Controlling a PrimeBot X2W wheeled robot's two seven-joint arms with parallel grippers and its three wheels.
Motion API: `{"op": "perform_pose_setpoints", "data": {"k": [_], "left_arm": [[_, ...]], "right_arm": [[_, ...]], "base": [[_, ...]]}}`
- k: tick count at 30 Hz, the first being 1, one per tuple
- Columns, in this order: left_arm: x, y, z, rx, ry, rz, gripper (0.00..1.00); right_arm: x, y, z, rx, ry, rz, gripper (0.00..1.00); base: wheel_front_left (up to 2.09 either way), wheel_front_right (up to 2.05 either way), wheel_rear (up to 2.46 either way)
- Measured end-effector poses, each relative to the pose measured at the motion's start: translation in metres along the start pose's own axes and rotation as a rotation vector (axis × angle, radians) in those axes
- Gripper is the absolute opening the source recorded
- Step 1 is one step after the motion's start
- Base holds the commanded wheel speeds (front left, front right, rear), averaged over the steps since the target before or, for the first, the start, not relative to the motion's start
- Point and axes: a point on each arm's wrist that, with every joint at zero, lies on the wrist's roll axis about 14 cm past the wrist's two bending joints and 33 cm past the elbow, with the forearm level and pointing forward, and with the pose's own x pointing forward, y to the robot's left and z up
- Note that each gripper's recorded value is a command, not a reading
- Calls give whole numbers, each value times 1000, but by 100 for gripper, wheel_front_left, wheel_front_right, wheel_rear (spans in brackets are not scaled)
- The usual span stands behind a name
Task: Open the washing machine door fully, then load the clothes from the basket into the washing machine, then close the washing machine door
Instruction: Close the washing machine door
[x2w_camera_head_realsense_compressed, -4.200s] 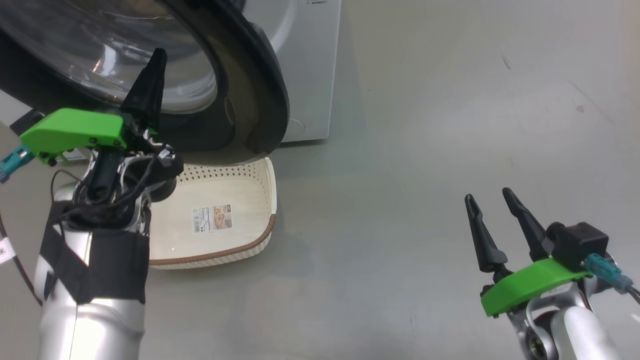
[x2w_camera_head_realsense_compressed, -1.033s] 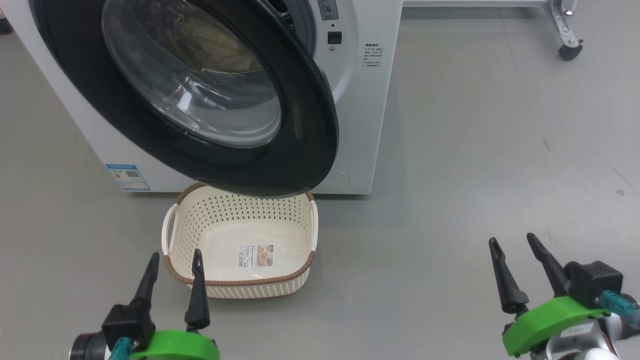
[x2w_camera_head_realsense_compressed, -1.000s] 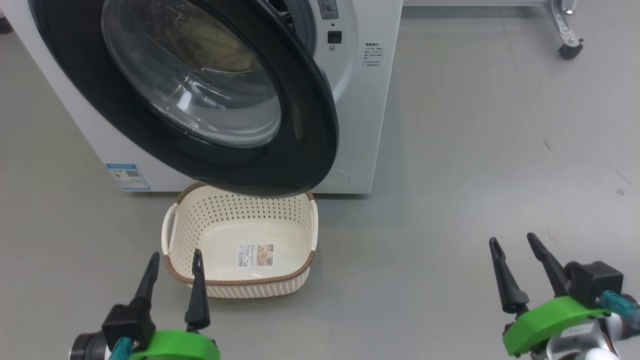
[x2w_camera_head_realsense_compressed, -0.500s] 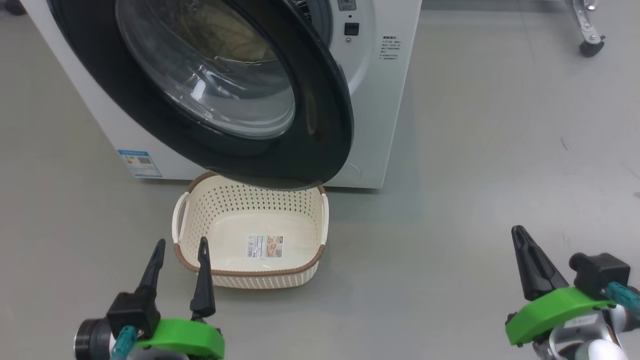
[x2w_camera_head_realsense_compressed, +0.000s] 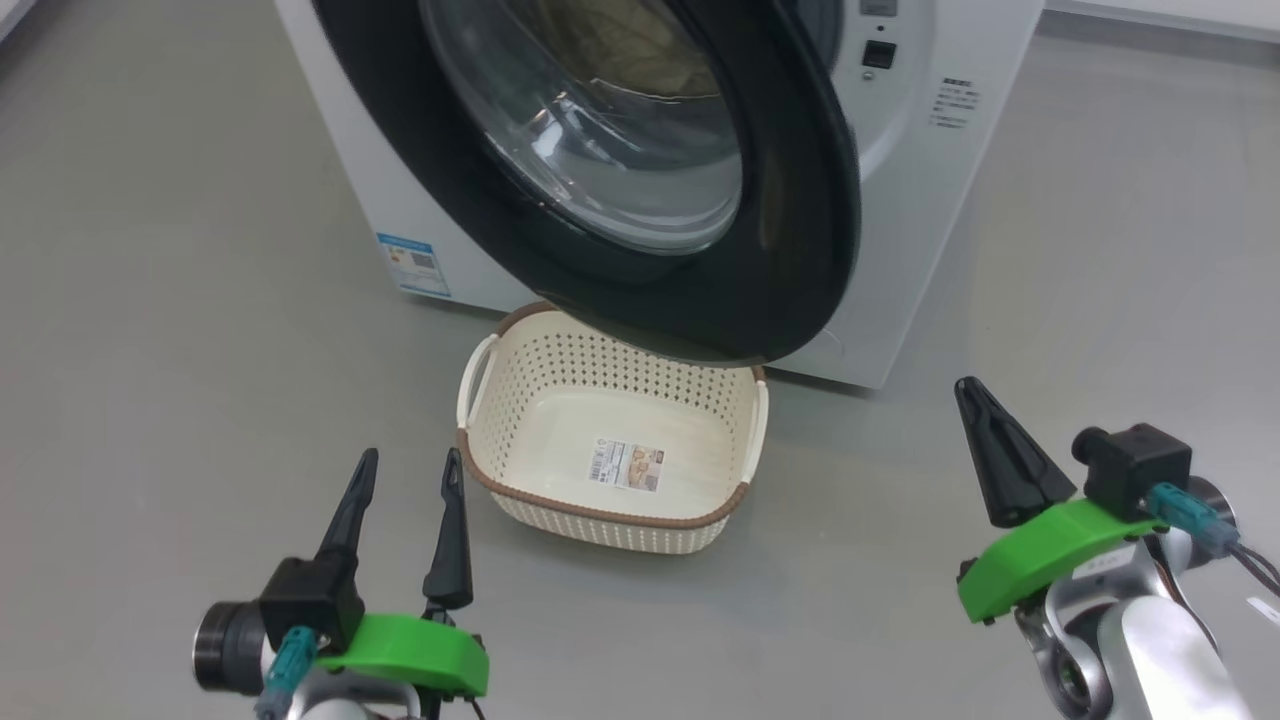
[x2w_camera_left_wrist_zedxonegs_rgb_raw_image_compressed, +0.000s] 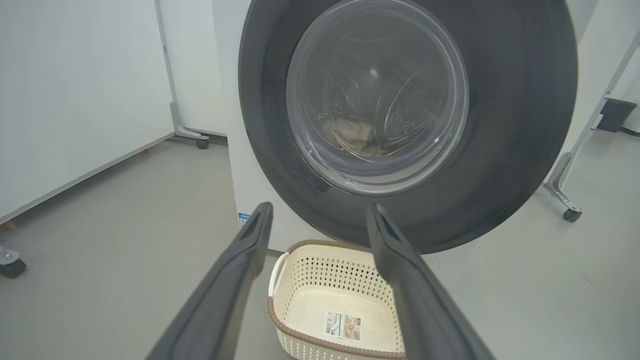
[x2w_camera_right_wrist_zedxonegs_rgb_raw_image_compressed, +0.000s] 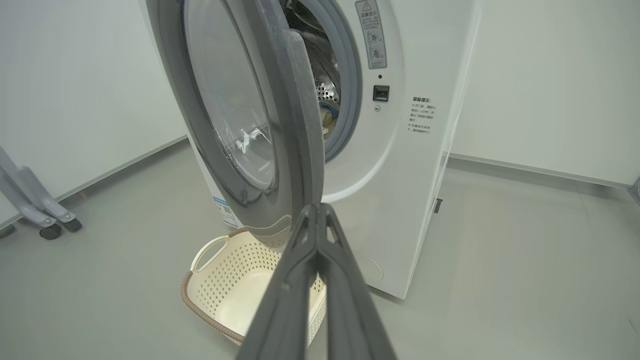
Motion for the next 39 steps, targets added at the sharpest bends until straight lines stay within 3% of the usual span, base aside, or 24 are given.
{"op": "perform_pose_setpoints", "data": {"k": [4,18,39], "left_arm": [[-9,14,4,5,-12,52,100],[-39,41,10,15,-22,150,100],[-32,46,14,22,-32,181,100]], "right_arm": [[28,30,-5,-16,20,110,0],[81,82,-9,-44,38,273,0],[141,65,-23,-36,58,231,0]], "base": [[0,0,0],[0,0,0],[0,0,0]]}}
